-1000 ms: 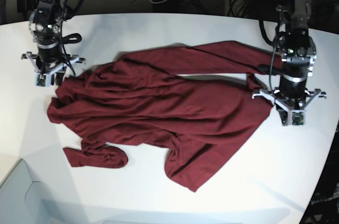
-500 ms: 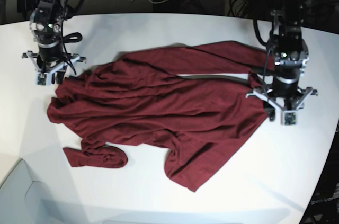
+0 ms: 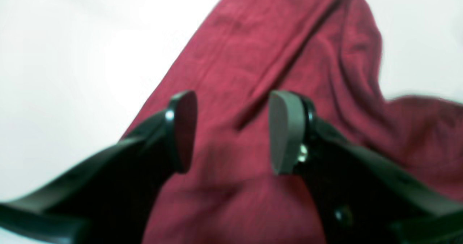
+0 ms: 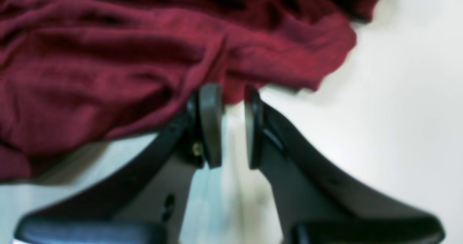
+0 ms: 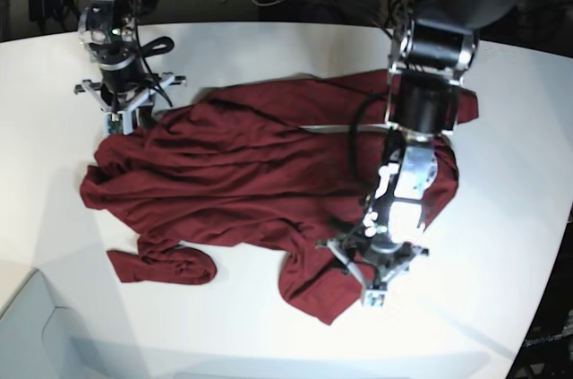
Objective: Layout the t-shirt on the table in an organized manner, then fold the t-shirt properly
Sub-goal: 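Drag the grasped shirt edge with the left gripper away from the right gripper, then regrasp the shirt body with both grippers at its two sides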
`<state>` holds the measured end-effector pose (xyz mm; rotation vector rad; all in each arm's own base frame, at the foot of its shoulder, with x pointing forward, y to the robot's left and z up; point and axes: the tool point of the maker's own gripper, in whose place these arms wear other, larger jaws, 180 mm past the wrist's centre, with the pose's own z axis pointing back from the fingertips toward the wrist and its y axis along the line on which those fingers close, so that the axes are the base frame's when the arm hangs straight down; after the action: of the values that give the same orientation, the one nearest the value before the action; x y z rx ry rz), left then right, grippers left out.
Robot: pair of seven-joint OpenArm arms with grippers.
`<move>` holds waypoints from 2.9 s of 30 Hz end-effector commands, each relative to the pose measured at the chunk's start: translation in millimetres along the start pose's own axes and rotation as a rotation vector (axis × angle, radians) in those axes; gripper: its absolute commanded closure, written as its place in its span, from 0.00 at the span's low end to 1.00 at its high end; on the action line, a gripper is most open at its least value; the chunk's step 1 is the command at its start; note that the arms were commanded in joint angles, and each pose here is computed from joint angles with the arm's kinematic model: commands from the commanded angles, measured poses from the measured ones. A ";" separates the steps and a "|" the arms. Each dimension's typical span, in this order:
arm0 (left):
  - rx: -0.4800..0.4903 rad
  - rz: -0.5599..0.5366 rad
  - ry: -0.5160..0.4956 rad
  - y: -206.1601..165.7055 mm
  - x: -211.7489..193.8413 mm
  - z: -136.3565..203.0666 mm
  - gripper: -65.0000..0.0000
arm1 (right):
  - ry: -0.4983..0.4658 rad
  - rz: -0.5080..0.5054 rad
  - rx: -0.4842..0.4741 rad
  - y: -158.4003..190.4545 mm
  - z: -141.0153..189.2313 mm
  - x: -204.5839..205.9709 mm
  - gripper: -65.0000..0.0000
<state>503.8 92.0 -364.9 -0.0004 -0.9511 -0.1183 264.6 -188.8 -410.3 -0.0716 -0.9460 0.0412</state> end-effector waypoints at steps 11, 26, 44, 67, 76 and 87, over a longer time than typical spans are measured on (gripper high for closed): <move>-0.001 -0.071 -0.106 -3.5 6.4 -38.5 0.52 | -0.035 0.004 0.011 3.9 2.8 7.3 0.85; 0.144 -0.093 -0.006 98.8 -72.3 -26.5 0.52 | 0.009 0.013 0.008 -3.9 -11.9 -6.2 0.84; 0.235 -0.124 -0.093 157.6 -35.8 -13.0 0.52 | 0.069 0.060 -0.100 -75.7 -36.7 -13.6 0.85; 0.231 0.070 -0.338 125.5 10.5 76.4 0.52 | -0.072 0.030 0.099 36.7 -30.9 33.7 0.84; 0.197 0.079 -0.258 99.7 -36.1 97.3 0.52 | 0.037 0.071 0.085 19.9 -22.7 -14.0 0.85; 0.162 0.099 -0.224 81.4 -43.0 82.7 0.52 | 0.040 0.124 0.060 5.4 44.4 -28.7 0.85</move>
<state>408.1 186.4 -366.1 0.1021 -1.1200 0.0578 201.3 -181.7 -422.2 -0.0679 -0.8388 0.1829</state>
